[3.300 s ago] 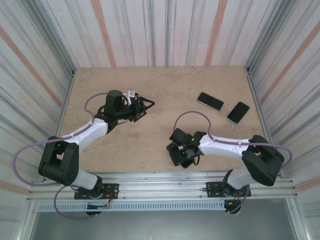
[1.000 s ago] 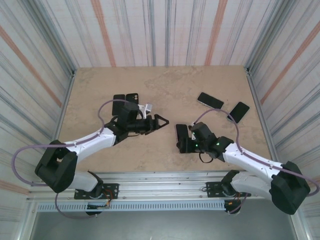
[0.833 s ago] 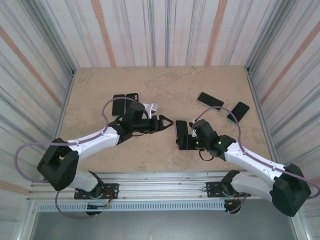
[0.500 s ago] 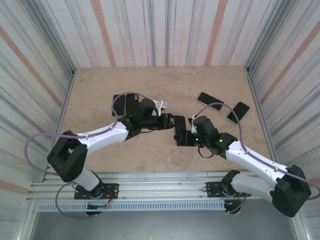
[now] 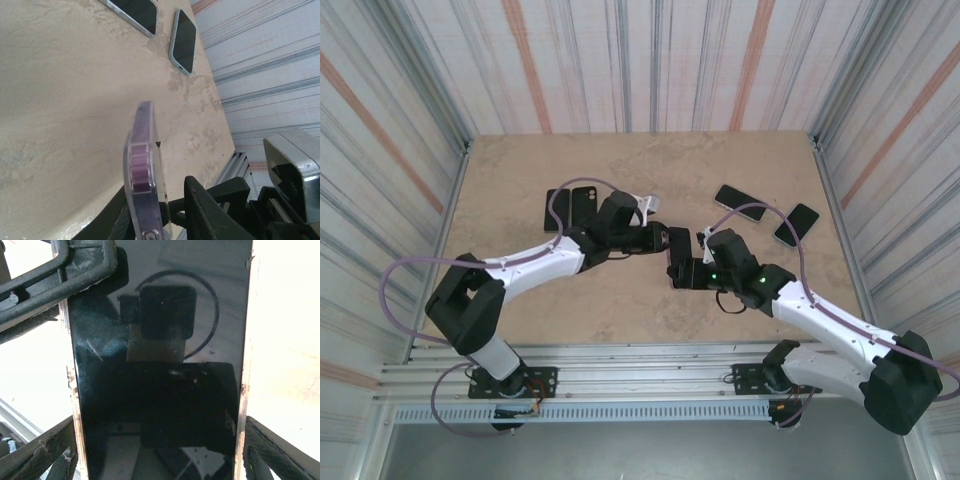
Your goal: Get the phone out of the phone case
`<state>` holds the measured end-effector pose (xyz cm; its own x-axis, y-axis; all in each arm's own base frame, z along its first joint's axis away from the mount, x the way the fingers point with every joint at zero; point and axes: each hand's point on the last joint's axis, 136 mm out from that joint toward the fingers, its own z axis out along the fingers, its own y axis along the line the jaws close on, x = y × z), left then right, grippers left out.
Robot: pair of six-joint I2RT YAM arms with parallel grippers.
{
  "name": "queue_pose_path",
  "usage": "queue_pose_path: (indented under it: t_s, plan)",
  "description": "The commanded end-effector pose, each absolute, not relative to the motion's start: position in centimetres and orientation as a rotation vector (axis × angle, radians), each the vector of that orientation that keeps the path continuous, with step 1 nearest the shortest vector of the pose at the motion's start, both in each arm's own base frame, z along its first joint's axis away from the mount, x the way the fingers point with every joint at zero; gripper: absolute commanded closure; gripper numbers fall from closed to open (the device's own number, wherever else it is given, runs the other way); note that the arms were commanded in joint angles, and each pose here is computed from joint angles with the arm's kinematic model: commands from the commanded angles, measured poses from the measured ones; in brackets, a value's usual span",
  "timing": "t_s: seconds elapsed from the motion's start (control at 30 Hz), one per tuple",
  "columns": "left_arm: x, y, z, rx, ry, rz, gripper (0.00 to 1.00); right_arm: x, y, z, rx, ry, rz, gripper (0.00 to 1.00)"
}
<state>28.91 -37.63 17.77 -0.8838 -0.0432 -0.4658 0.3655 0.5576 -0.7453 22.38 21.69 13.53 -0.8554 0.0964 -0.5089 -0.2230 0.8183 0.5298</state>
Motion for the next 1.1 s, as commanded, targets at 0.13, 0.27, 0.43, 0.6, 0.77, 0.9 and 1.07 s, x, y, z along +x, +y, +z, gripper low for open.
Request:
queue_pose_path:
  t_s: [0.13, 0.27, 0.43, 0.6, 0.77, 0.9, 1.07]
  plan:
    - [29.3, -38.5, 18.1, 0.281, 2.349, -1.284, 0.89, 23.6, 22.7, 16.7, -0.110, 2.370, 0.877, 0.48]
    - [29.4, -38.5, 18.3, 0.258, 2.342, -1.297, 1.00, 23.9, 22.6, 17.2, -0.107, 2.340, 0.872, 0.35]
    - [30.2, -37.9, 20.0, 0.200, 2.290, -1.336, 1.00, 24.0, 22.6, 17.3, -0.116, 2.312, 0.888, 0.17]
    - [32.0, -36.3, 22.8, 0.110, 2.203, -1.383, 1.00, 24.1, 22.2, 19.2, -0.086, 2.215, 0.968, 0.09]
    - [34.3, -34.3, 25.9, -0.023, 2.075, -1.469, 1.00, 24.5, 22.2, 20.5, 0.003, 2.137, 1.084, 0.09]
    - [35.6, -32.9, 28.7, -0.105, 1.960, -1.525, 1.00, 24.9, 22.3, 22.1, 0.075, 2.049, 1.197, 0.13]
    - [36.4, -31.7, 31.8, -0.182, 1.842, -1.541, 1.00, 25.3, 22.5, 23.7, 0.174, 1.949, 1.333, 0.23]
